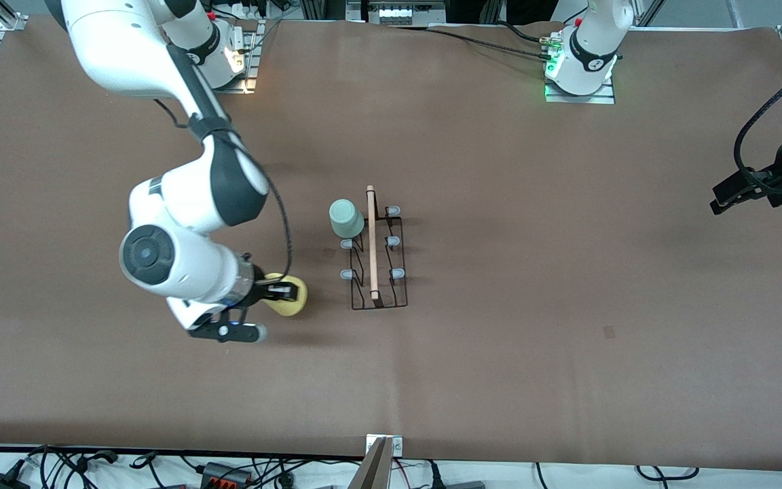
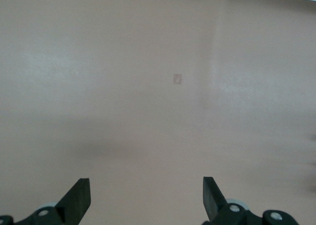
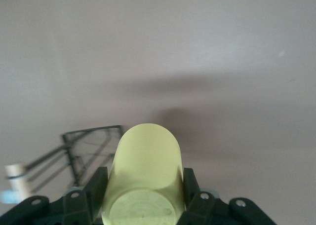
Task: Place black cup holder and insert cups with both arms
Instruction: 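Carry the yellow cup with the right gripper onto a rack peg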
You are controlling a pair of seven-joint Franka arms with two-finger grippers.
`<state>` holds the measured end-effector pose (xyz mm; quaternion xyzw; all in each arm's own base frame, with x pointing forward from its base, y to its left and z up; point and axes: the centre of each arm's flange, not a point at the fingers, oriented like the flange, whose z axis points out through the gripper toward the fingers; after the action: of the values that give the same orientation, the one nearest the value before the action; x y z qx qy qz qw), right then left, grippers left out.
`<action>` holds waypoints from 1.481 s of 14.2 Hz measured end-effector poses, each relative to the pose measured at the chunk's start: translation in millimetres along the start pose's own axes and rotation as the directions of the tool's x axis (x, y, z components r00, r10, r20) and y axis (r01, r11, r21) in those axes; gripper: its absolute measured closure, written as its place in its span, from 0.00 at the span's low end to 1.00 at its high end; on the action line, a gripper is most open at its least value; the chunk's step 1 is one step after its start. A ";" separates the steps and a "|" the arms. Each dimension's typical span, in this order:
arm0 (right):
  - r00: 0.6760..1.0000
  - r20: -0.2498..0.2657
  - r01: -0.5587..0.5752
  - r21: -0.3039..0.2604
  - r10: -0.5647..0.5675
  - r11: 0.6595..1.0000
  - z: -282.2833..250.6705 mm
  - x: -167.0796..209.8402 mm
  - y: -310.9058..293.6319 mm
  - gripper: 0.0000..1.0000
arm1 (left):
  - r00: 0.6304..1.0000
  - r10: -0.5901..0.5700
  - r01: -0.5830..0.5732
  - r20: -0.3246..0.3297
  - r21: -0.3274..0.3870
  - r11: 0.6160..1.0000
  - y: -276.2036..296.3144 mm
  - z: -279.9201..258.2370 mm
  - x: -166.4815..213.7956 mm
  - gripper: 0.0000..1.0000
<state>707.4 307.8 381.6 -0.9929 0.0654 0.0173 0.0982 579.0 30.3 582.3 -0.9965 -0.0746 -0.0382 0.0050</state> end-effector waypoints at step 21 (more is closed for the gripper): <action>1.000 0.017 -0.020 0.000 0.020 1.000 42.4 -41.8 -67.5 0.33 | 1.000 -0.002 0.002 0.000 0.000 1.000 -1.1 0.1 0.1 0.00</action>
<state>674.0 387.1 355.0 -0.9920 0.0743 0.0267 0.0985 578.9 31.3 582.2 -0.9964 -0.0756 -0.0382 0.0050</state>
